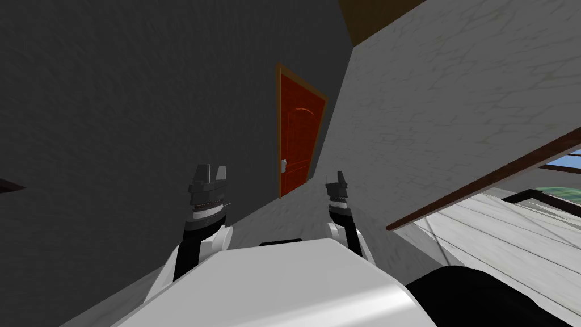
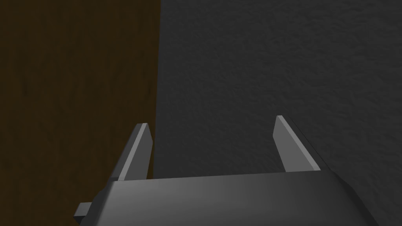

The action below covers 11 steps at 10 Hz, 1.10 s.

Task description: Pull the door open

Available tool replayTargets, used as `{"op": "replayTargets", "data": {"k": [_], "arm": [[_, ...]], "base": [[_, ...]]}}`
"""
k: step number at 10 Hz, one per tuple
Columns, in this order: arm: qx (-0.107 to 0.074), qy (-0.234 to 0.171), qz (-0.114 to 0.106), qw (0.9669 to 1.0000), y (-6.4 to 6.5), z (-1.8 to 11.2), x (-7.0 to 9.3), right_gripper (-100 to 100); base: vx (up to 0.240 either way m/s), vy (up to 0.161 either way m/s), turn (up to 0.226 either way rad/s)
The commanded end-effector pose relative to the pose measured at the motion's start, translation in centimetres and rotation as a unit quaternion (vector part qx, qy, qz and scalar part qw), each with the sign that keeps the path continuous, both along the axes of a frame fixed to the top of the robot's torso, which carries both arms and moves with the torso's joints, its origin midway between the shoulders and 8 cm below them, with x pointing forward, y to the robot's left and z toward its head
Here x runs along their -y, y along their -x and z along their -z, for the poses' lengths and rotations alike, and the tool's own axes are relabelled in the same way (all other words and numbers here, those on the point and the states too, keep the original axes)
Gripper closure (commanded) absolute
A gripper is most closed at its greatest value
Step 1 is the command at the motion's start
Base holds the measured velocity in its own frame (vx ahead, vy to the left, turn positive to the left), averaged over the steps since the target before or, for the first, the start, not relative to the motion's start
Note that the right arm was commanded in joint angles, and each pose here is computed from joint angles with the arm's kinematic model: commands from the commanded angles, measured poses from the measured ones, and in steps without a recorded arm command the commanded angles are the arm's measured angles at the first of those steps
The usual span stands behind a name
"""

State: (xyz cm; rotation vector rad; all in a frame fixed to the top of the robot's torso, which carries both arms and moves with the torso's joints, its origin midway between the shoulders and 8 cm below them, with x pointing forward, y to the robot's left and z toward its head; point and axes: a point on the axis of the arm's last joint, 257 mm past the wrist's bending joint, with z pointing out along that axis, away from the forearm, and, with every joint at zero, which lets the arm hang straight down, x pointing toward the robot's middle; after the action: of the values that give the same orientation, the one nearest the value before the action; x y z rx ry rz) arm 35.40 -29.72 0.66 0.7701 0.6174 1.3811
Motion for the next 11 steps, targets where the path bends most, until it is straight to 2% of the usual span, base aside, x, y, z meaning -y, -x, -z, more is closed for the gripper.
{"op": "replayTargets", "data": {"k": [1,6,9,11], "arm": [[-0.011,0.020,0.004,0.9997,-0.9,0.9,-0.5,-100],[-0.038,0.072,0.014,0.9966,-3.0,3.3,-1.9,-100],[-0.058,0.117,0.021,0.9912,-4.7,5.2,-3.1,-100],[-0.072,0.153,0.026,0.9852,-5.9,6.8,-4.1,-100]], "base": [[0.087,-0.103,0.015],[0.082,0.013,0.015],[0.092,-0.014,0.017],[0.106,-0.015,0.024]]}}
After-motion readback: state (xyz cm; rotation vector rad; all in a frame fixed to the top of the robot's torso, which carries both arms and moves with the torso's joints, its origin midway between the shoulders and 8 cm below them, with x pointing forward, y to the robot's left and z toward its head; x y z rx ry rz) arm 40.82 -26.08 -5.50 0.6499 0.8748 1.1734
